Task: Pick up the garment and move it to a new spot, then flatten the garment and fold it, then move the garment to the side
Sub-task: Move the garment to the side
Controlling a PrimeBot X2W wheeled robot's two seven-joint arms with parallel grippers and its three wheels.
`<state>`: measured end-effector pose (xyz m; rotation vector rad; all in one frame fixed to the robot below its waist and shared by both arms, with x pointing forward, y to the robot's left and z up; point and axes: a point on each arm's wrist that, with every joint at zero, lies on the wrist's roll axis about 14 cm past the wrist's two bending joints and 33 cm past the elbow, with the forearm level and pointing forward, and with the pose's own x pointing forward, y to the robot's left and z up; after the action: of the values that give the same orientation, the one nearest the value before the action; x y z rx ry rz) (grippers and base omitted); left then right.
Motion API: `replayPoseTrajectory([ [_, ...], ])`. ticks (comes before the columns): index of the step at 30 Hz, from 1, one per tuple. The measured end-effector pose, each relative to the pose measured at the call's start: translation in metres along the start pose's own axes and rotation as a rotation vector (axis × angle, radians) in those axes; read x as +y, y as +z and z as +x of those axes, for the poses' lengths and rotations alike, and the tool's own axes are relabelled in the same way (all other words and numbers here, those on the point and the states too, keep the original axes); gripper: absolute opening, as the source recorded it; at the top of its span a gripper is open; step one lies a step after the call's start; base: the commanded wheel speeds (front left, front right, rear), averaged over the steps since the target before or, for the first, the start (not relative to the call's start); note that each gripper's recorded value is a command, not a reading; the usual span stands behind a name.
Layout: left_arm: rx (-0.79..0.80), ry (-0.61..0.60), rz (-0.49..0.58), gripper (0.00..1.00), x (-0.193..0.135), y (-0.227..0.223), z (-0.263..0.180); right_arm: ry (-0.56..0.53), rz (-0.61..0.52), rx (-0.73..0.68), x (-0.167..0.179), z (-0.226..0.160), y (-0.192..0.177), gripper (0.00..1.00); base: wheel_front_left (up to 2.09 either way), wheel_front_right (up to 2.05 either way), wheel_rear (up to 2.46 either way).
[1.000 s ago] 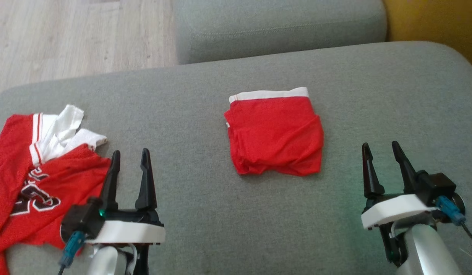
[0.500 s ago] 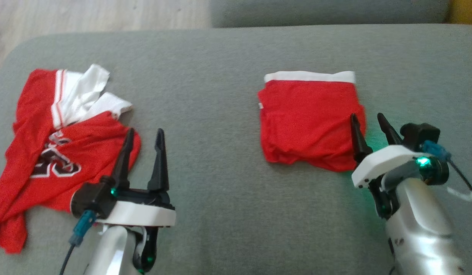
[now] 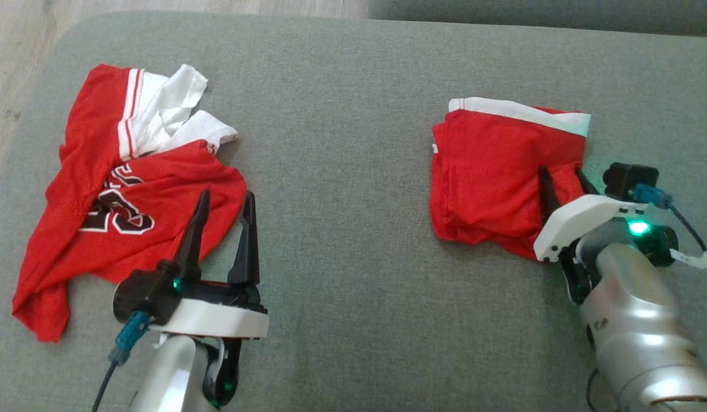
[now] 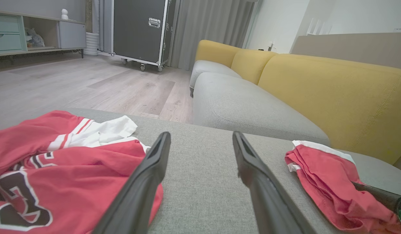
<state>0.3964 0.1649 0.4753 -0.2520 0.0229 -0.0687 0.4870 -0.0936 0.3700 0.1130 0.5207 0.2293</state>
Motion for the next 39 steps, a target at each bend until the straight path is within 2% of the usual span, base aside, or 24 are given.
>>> replayPoseTrajectory([
  [1, 0.000, -0.001, 0.000, 1.00, 0.000, 0.000, 0.000, 0.004, -0.018, -0.003, 0.001, 0.000, 0.001, 0.00, 0.00, 0.00, 0.00],
  [12, -0.024, -0.058, -0.017, 1.00, -0.020, 0.007, 0.007, 0.011, -0.237, -0.068, -0.006, -0.017, 0.018, 0.00, 0.00, 0.00, 0.00],
  [16, -0.044, -0.082, -0.019, 1.00, -0.030, 0.014, 0.010, 0.014, -0.357, -0.092, -0.011, -0.028, 0.029, 0.00, 0.00, 0.00, 0.00],
  [18, -0.056, -0.106, -0.021, 1.00, -0.039, 0.018, 0.011, 0.007, -0.459, -0.090, -0.023, -0.037, 0.032, 0.00, 0.00, 0.00, 0.00],
  [22, -0.057, -0.125, -0.025, 1.00, -0.046, 0.017, 0.010, -0.036, -0.571, -0.054, -0.056, -0.051, 0.032, 0.00, 0.00, 0.00, 0.00],
  [27, -0.043, -0.130, -0.029, 1.00, -0.047, 0.012, 0.011, -0.123, -0.700, 0.053, -0.119, -0.070, 0.024, 0.00, 0.00, 0.00, 0.00],
  [33, -0.024, -0.116, -0.031, 1.00, -0.042, 0.004, 0.016, -0.271, -0.694, 0.123, -0.188, -0.084, 0.038, 0.00, 0.00, 0.00, 0.00],
  [39, 0.000, -0.094, -0.028, 1.00, -0.033, -0.004, 0.021, -0.351, -0.708, 0.181, -0.227, -0.087, 0.044, 0.00, 0.00, 0.00, 0.00],
])
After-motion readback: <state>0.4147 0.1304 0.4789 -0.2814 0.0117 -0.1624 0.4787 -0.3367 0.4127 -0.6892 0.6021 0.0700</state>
